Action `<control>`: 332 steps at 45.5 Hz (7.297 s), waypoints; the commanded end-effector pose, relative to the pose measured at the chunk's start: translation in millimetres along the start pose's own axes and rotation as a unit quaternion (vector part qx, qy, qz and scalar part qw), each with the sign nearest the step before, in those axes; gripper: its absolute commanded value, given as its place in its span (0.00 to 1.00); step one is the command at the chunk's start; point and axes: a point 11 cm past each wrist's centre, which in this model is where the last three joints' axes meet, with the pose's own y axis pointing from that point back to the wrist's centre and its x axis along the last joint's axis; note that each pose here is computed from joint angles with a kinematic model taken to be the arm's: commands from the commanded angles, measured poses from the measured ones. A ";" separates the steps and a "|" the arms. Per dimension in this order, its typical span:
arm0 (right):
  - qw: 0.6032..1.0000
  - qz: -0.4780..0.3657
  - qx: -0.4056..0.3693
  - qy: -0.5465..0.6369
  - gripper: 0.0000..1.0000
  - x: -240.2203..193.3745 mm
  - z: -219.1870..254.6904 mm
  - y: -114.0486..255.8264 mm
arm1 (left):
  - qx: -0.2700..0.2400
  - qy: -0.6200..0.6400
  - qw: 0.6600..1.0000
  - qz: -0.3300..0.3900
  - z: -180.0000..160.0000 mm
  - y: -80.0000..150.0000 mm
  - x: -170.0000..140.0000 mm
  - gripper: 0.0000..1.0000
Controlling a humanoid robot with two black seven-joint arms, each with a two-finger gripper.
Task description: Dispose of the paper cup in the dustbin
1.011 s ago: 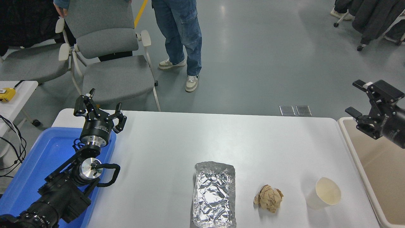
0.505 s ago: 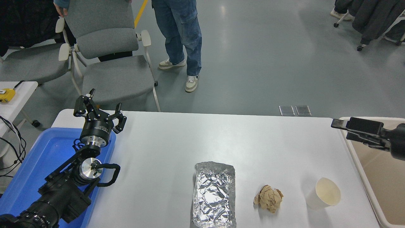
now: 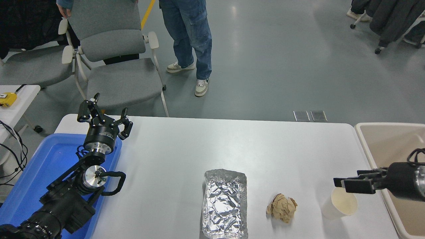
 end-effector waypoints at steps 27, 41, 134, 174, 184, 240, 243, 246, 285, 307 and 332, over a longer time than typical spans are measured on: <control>0.997 -0.047 -0.061 0.030 0.96 -40.5 33.0 -44.8 | 0.000 0.000 1.000 0.000 0.3 -0.1 0.2 1.00; 0.997 -0.041 -0.063 0.031 0.83 -38.0 35.3 -46.6 | 0.000 0.000 1.000 0.000 0.3 -0.1 0.2 1.00; 0.994 0.088 -0.056 0.018 0.00 106.5 29.9 119.4 | 0.000 0.000 1.000 0.000 0.3 -0.1 0.2 1.00; 0.961 0.118 -0.217 -0.125 0.00 62.0 189.1 95.4 | 0.000 0.000 1.000 0.000 0.3 -0.1 0.2 1.00; 0.935 0.138 -0.258 -0.201 0.00 17.4 221.7 60.7 | 0.000 0.000 1.000 0.000 0.3 -0.1 0.2 1.00; 0.777 0.268 -0.423 -0.381 0.00 -101.3 235.0 9.8 | -0.001 0.000 1.000 0.000 0.5 -0.1 0.2 1.00; 0.777 0.267 -0.425 -0.381 0.00 -102.2 235.0 10.0 | 0.000 0.000 1.000 0.000 0.3 -0.1 0.2 1.00; 0.776 0.267 -0.425 -0.381 0.00 -104.2 234.1 8.7 | 0.000 0.000 1.000 0.000 0.3 -0.1 0.2 1.00; 0.728 0.328 -0.423 -0.429 1.00 -96.2 245.5 31.2 | -0.001 -0.001 1.000 0.001 1.1 0.0 1.0 1.00; 0.560 0.490 -0.182 -0.643 1.00 -6.7 240.6 27.0 | -0.001 -0.001 1.000 0.001 1.2 0.0 1.1 1.00; 0.459 0.520 0.128 -0.708 1.00 74.7 165.1 -24.4 | -0.001 -0.001 1.000 0.001 1.2 0.0 1.1 1.00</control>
